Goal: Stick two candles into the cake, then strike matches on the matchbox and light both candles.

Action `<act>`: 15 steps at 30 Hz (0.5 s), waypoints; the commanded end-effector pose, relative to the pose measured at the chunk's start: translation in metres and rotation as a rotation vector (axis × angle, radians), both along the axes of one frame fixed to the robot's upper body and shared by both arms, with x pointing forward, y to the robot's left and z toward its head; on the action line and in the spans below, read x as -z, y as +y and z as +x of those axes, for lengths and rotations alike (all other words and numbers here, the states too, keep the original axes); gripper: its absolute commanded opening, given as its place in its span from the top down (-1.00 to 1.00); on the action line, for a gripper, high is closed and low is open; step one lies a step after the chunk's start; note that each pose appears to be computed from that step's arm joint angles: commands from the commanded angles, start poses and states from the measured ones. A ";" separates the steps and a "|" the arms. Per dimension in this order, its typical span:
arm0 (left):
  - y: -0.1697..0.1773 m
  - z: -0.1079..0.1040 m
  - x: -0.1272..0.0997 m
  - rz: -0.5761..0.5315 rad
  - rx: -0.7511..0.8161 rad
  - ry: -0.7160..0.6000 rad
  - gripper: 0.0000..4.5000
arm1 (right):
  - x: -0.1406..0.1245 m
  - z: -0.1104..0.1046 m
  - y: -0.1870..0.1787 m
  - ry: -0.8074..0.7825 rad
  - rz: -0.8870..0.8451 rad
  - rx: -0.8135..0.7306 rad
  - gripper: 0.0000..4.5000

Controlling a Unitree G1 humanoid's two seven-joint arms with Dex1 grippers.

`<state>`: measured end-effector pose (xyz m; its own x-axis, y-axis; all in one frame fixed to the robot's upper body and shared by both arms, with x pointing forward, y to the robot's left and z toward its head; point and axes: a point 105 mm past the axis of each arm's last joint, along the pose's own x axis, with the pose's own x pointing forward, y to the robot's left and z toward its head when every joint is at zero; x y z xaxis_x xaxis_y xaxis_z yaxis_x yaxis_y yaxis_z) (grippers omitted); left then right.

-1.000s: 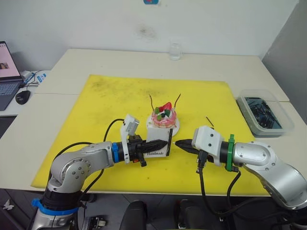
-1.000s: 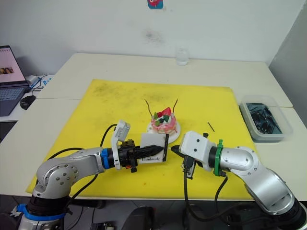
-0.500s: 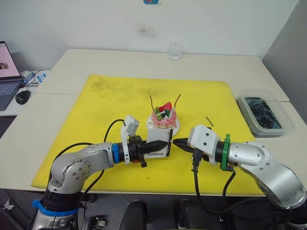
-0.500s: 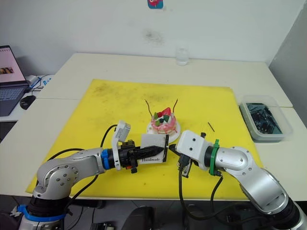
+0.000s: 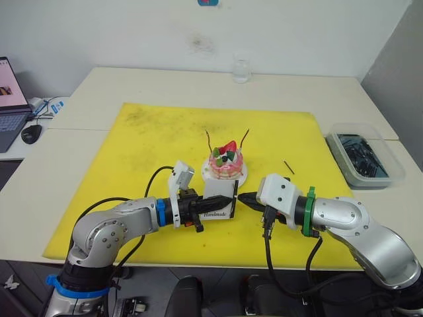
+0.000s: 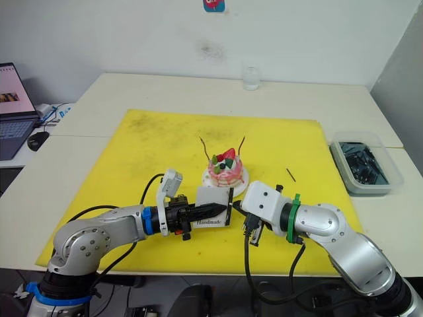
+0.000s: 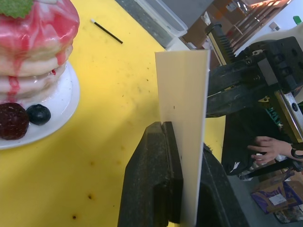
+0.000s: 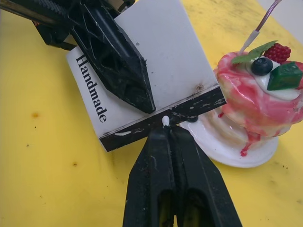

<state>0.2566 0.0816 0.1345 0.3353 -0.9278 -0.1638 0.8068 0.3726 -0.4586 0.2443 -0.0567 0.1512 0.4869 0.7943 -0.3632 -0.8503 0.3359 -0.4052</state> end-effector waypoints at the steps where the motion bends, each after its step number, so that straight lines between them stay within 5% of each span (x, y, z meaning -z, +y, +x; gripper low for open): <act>1: -0.011 -0.009 -0.012 -0.036 0.070 -0.059 1.00 | -0.002 -0.003 0.003 -0.014 -0.007 -0.011 0.99; 11: -0.016 -0.020 -0.006 -0.029 0.137 -0.042 1.00 | -0.019 0.010 0.009 -0.071 0.090 0.059 0.99; 15: 0.000 -0.035 -0.002 -0.010 0.168 0.023 1.00 | -0.063 0.041 -0.015 -0.258 0.220 0.271 0.99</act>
